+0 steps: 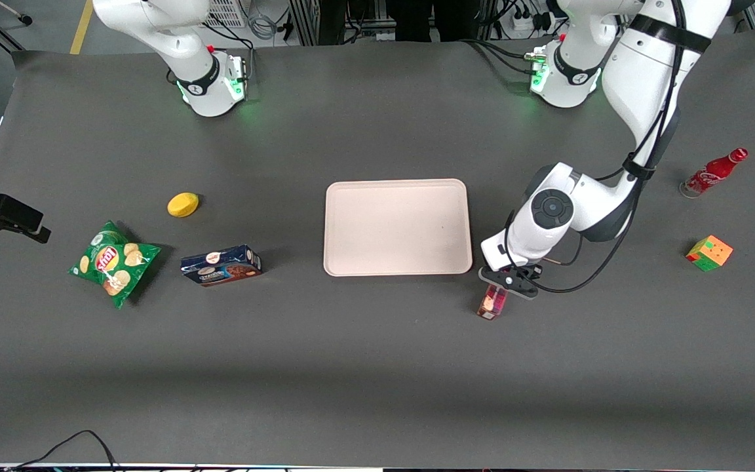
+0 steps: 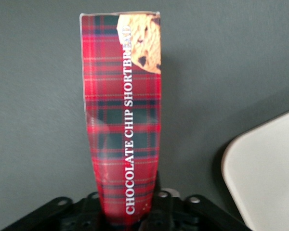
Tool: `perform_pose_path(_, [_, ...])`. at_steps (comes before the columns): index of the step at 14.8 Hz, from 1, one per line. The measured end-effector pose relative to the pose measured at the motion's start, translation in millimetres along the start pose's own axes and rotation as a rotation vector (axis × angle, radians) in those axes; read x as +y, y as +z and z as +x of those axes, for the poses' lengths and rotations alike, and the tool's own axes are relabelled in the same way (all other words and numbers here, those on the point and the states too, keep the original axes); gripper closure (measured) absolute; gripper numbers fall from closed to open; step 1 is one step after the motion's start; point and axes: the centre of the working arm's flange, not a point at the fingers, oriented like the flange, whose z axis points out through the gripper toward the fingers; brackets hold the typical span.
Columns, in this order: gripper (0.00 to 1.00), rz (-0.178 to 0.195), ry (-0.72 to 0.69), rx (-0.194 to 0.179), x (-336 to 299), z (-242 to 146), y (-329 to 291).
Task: Place red cookie box on tray
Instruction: 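Close the left gripper on the box end and lift it upright, then carry the held box with the left gripper over the white tray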
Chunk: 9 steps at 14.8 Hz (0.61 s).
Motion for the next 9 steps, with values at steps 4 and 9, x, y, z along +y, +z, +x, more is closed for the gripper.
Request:
perform_pose_path(4, [0.74,0.049,0.006,-0.039,-29.1,27.7,-37.3])
perform_pose_path(9, [0.75,0.064,-0.07,-0.065,-47.9,53.5,-150.9])
